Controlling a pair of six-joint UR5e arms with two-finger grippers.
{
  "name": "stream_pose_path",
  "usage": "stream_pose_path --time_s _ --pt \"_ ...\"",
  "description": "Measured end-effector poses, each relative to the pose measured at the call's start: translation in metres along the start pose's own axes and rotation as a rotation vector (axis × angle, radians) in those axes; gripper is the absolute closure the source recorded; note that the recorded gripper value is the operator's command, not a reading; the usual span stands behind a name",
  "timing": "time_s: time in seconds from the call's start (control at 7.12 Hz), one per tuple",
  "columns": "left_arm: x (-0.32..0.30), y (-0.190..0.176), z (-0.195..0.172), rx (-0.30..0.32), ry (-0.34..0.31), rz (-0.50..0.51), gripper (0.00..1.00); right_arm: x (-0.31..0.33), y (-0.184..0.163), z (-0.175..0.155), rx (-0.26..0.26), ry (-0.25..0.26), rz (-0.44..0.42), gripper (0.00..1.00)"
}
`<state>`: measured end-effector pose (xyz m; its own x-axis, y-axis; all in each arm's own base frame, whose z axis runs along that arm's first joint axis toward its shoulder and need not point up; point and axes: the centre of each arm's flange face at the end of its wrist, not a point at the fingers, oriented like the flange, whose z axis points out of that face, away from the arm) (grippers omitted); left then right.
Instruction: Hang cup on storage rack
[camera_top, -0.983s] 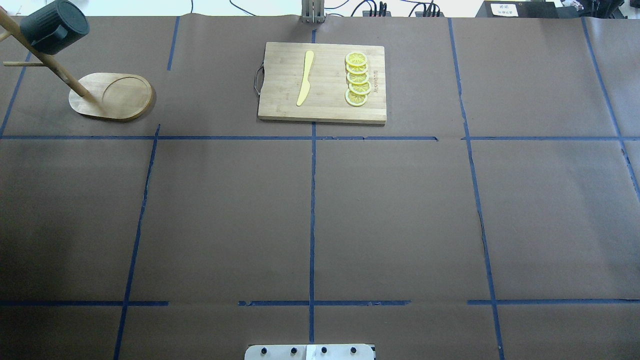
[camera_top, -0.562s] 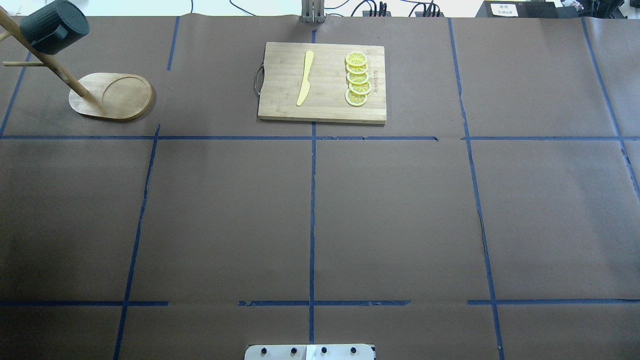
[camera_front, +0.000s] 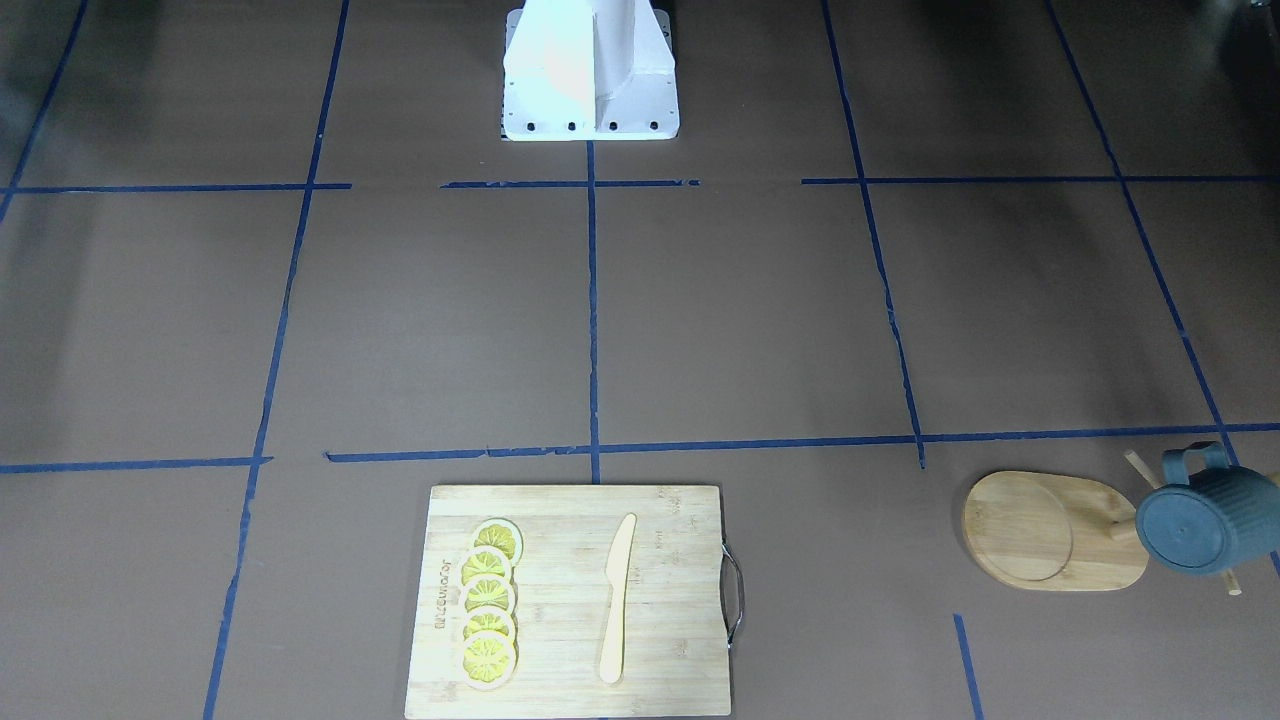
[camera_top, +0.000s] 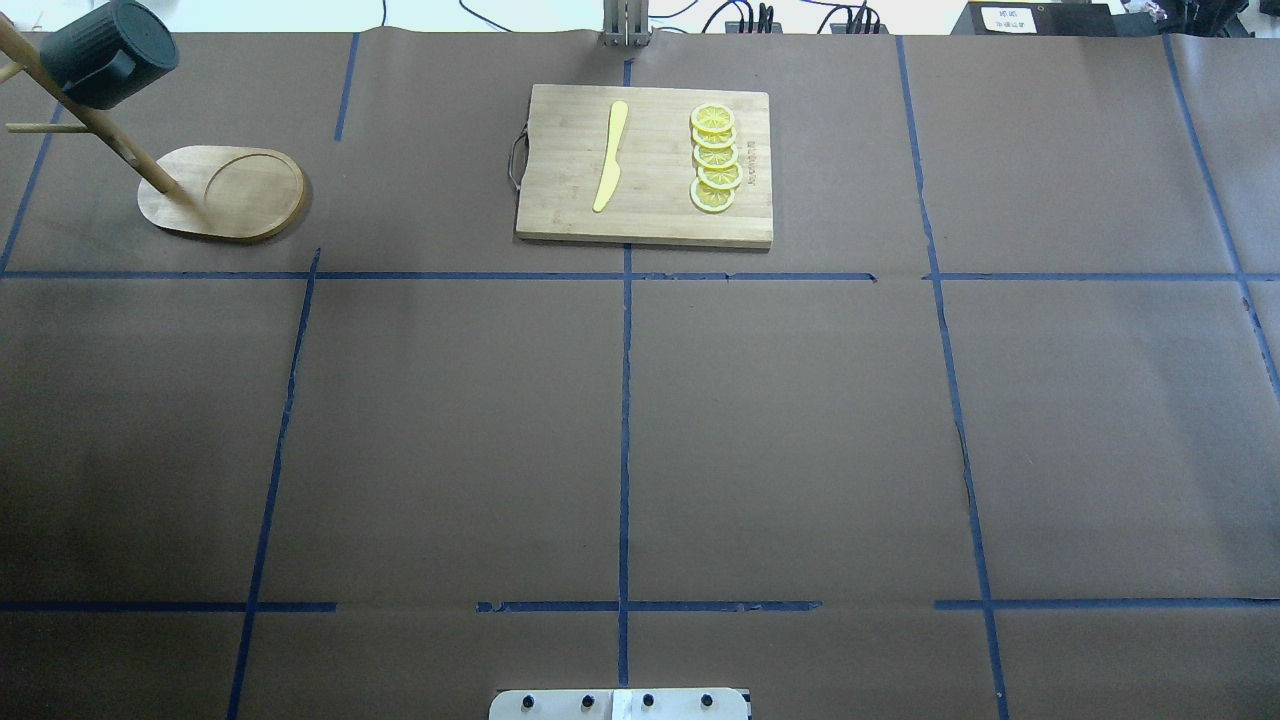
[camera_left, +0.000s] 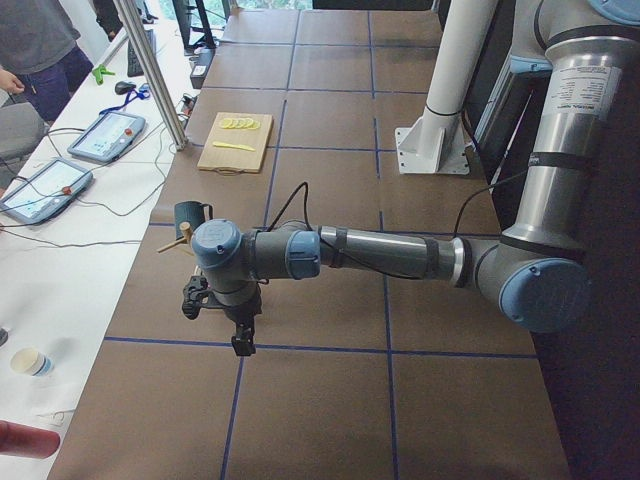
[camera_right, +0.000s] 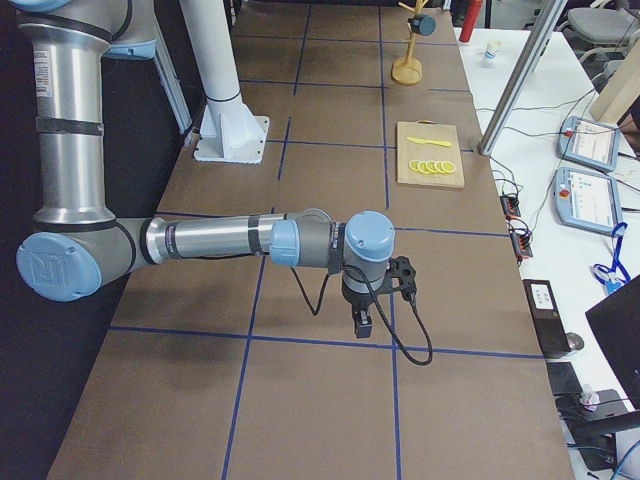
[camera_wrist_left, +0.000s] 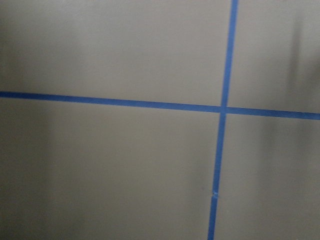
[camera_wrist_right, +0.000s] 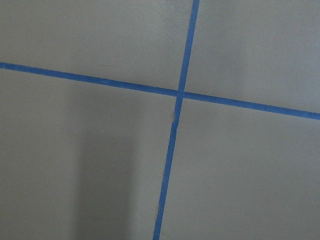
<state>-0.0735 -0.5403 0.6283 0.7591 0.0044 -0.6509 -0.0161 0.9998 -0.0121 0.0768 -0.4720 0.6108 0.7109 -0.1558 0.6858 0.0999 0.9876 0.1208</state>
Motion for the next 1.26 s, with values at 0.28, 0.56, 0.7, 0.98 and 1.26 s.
stream_pose_path --time_s 0.28,0.56,0.7,0.98,1.26 --pt "-0.001 0.012 0.013 0.011 0.001 0.029 0.00 0.001 0.000 0.001 -0.001 -0.001 -0.001 0.00" --pt "0.007 0.016 0.008 0.025 0.002 0.048 0.00 0.000 0.001 0.001 -0.001 -0.001 -0.005 0.00" --pt "0.011 0.017 0.006 0.030 0.002 0.056 0.00 0.000 0.001 0.001 -0.002 -0.001 -0.006 0.00" --pt "0.020 0.016 0.009 0.026 0.002 0.075 0.00 -0.002 0.000 0.002 -0.001 -0.002 -0.012 0.00" --pt "0.024 0.015 0.010 0.023 0.002 0.082 0.00 -0.003 0.001 0.005 -0.003 -0.002 -0.018 0.00"
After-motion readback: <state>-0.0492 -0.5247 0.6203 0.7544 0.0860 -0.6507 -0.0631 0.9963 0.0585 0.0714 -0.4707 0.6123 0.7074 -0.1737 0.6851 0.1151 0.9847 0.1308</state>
